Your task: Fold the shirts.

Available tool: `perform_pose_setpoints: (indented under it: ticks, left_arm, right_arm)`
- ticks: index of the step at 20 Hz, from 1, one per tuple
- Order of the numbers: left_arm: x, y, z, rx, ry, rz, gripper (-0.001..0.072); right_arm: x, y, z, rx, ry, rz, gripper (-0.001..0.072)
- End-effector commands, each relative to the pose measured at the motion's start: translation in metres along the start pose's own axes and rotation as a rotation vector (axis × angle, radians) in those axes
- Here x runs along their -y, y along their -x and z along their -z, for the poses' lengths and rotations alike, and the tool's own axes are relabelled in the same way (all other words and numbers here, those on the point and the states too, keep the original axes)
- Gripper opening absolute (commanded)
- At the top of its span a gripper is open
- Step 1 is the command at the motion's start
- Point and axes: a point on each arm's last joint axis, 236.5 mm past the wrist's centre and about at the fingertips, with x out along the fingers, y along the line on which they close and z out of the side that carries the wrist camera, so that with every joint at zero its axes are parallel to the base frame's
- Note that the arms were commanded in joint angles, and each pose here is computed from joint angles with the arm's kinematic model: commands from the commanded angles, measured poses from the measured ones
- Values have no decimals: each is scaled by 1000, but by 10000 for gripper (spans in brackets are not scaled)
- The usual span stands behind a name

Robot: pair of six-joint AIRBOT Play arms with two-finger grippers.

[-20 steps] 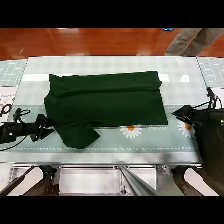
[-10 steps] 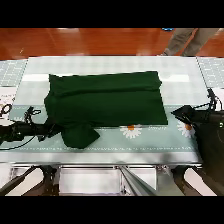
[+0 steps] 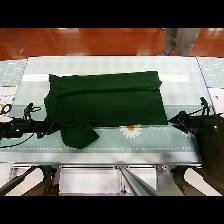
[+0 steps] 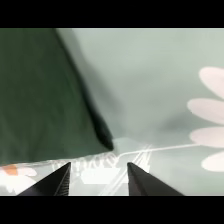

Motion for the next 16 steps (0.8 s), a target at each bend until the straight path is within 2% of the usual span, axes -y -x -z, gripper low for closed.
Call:
perform_pose_setpoints:
  ticks: [1,4,5,6,7,8,12,13,16]
  left_arm:
    - [1,0,0,-3,-5,3,22]
    - [1,0,0,-3,-33,3,22]
    - [1,0,0,-2,-33,3,22]
    - [1,1,-2,3,-33,2,22]
    - [1,3,-5,14,-34,2,22]
    - [4,7,-10,24,-39,5,22]
    - [32,47,-36,52,-136,56,22]
    - [38,60,-51,93,-149,55,21]
    - [60,80,-85,181,-190,56,22]
  right_arm:
    - [5,-15,-2,-24,-61,-14,411]
    - [-9,-36,-11,-40,-38,-34,410]
    - [-17,-43,-12,-55,4,-30,371]
    - [-27,-48,-17,-56,49,-24,270]
    - [-38,-49,-22,-59,103,-27,63]
    - [-50,-47,-25,-68,162,-30,25]
    - [-49,-18,-18,-180,297,56,24]
    - [-47,-11,-26,-155,308,90,24]
    - [-73,1,-62,-40,332,53,24]
